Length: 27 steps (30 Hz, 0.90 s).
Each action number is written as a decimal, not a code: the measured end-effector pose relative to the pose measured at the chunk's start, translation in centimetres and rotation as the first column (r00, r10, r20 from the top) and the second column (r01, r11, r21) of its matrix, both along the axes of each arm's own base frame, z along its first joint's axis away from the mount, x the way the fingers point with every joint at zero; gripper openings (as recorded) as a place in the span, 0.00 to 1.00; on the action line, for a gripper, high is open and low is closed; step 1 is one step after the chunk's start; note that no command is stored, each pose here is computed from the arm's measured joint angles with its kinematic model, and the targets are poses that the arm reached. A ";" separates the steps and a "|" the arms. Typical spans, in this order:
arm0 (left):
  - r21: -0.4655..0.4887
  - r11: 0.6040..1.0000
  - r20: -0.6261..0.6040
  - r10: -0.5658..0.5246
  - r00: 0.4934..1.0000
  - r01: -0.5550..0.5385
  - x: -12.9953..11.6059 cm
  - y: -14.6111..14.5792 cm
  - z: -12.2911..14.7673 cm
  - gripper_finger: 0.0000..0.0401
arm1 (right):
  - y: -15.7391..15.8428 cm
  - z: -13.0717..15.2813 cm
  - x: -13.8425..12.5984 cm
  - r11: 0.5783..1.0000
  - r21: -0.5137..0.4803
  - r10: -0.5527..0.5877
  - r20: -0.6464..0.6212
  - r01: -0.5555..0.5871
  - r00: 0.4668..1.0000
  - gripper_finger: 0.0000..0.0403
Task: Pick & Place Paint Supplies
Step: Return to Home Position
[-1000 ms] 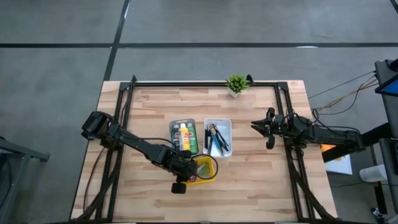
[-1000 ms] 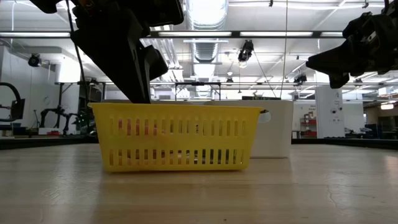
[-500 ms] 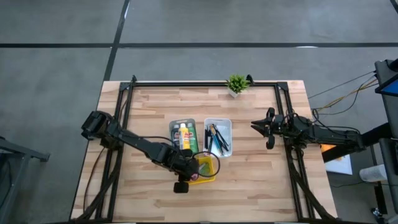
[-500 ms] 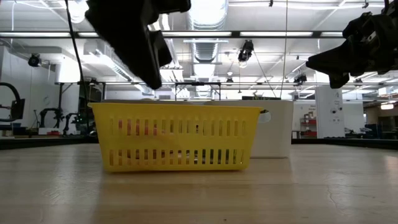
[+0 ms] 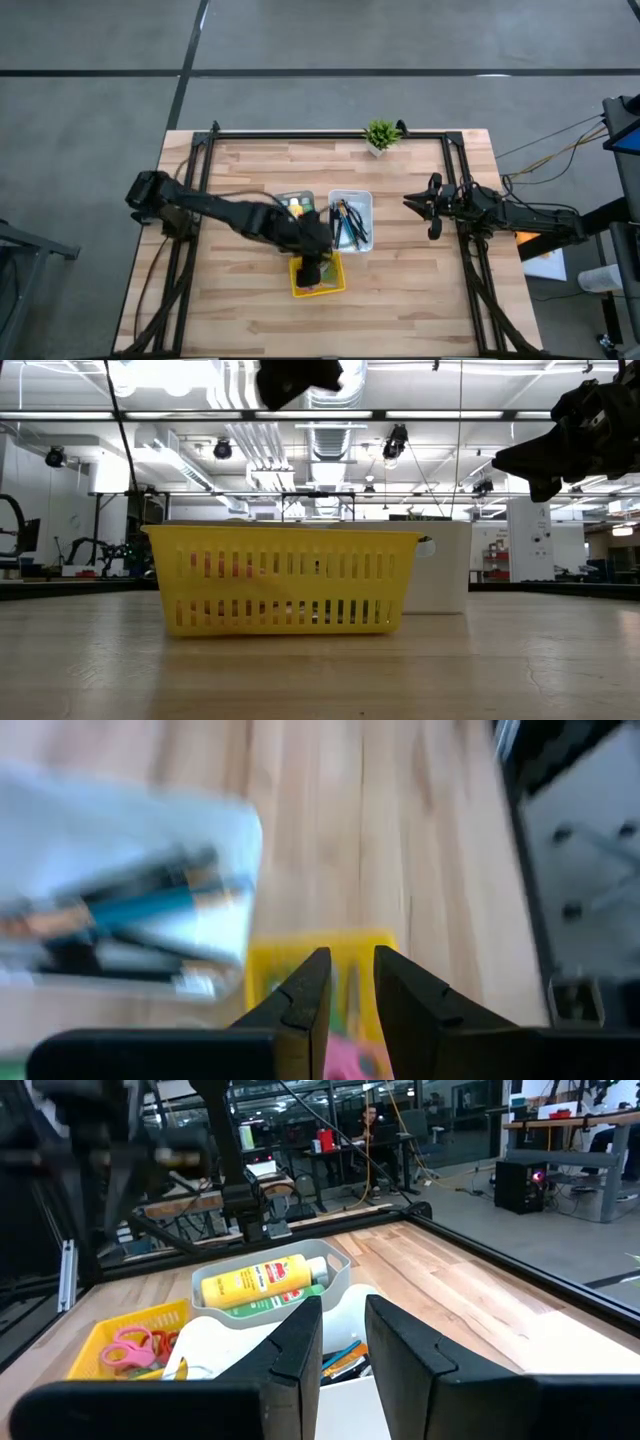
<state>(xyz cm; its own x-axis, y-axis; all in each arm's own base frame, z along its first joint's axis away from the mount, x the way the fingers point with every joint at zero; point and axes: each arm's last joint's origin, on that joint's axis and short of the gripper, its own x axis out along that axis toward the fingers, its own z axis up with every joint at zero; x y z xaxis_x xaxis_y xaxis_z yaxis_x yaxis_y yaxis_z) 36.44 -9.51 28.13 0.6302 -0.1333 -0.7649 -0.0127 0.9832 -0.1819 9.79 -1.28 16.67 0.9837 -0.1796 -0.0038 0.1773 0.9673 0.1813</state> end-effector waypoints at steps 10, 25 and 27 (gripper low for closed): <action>0.043 0.997 0.314 0.041 0.949 -0.058 -1.6 5.2 6.5 0.08 | 0.0 0.0 0.0 1.000 0.000 0.000 -0.001 0.000 1.000 0.19; 0.204 0.978 0.565 -0.086 0.820 -0.037 -8.8 11.1 8.1 0.00 | 0.0 0.0 0.0 1.000 0.000 0.001 0.000 -0.001 1.000 0.19; 0.206 0.977 0.598 -0.079 0.798 -0.057 -10.7 11.8 7.6 0.00 | 0.0 0.0 0.0 1.000 0.000 0.000 0.000 0.000 1.000 0.19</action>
<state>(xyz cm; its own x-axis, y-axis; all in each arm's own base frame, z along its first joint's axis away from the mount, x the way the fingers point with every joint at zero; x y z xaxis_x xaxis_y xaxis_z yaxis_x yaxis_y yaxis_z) 25.76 2.26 35.78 0.9696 -0.0286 -0.2432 0.0429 0.9976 0.0537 9.79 -1.28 16.67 0.9837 -0.1798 -0.0036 0.1775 0.9672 0.1816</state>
